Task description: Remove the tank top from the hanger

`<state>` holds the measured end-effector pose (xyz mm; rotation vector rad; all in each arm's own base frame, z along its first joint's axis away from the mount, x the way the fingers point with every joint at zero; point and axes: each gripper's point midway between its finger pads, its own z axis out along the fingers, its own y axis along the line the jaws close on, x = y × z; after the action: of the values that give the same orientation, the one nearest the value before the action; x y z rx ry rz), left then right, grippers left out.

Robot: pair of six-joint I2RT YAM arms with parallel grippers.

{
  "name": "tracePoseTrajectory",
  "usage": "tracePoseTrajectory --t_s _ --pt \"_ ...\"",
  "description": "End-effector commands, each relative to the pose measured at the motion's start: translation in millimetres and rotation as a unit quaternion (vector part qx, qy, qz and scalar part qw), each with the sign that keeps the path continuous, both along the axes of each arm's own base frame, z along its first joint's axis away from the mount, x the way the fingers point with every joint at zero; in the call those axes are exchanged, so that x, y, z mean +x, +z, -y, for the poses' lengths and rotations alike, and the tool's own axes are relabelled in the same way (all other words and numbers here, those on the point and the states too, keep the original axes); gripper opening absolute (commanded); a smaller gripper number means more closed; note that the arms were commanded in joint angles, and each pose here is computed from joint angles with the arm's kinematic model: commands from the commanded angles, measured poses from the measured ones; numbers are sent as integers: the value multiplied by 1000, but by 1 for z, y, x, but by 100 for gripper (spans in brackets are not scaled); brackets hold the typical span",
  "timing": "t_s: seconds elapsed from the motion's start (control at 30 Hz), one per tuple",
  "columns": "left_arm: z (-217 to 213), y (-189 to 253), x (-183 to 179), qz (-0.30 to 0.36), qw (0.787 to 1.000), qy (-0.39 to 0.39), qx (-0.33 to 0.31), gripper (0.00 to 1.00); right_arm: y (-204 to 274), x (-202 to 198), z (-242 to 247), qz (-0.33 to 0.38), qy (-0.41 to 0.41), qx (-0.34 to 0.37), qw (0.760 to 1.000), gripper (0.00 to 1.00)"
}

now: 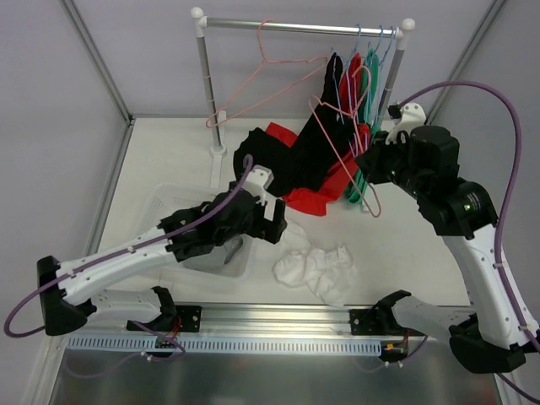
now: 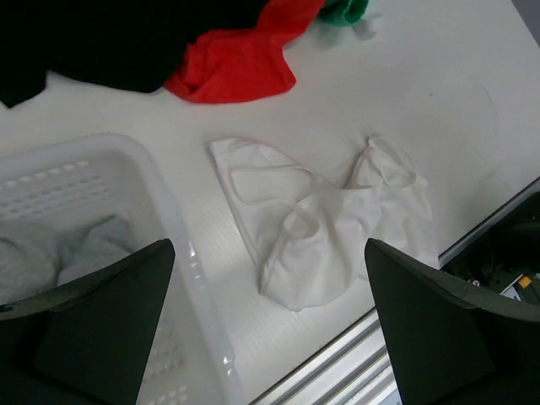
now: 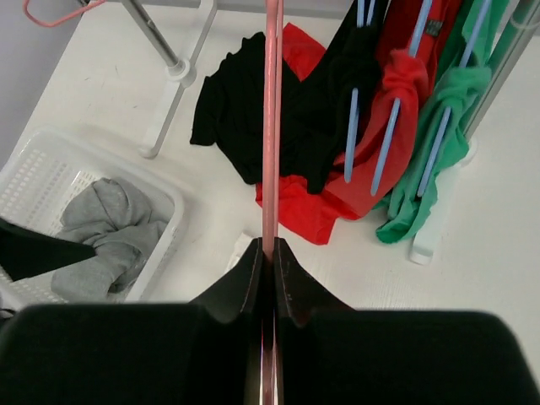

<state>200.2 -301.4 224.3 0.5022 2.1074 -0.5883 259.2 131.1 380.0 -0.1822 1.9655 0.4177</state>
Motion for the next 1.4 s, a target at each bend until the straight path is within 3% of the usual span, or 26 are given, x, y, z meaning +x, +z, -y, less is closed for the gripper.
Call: tracePoseTrajectory --t_s 0.0,0.17,0.3,0.47,0.93,1.37 --pt "-65 28 12 20 995 98 30 99 45 15 1 59 -19 -10 998 0" --pt "-126 26 8 -8 985 156 69 99 49 57 -9 56 -50 -60 995 0" --pt "-147 25 -10 -8 987 141 82 99 59 84 -7 54 -85 -108 989 0" --pt "-169 13 -28 6 989 119 85 99 73 115 -22 73 -91 -109 987 0" --pt "-185 -4 -38 18 990 133 54 99 70 185 -77 106 -87 -93 986 0" --pt "-191 -2 -37 28 988 141 53 99 29 197 -124 77 -79 -84 990 0"
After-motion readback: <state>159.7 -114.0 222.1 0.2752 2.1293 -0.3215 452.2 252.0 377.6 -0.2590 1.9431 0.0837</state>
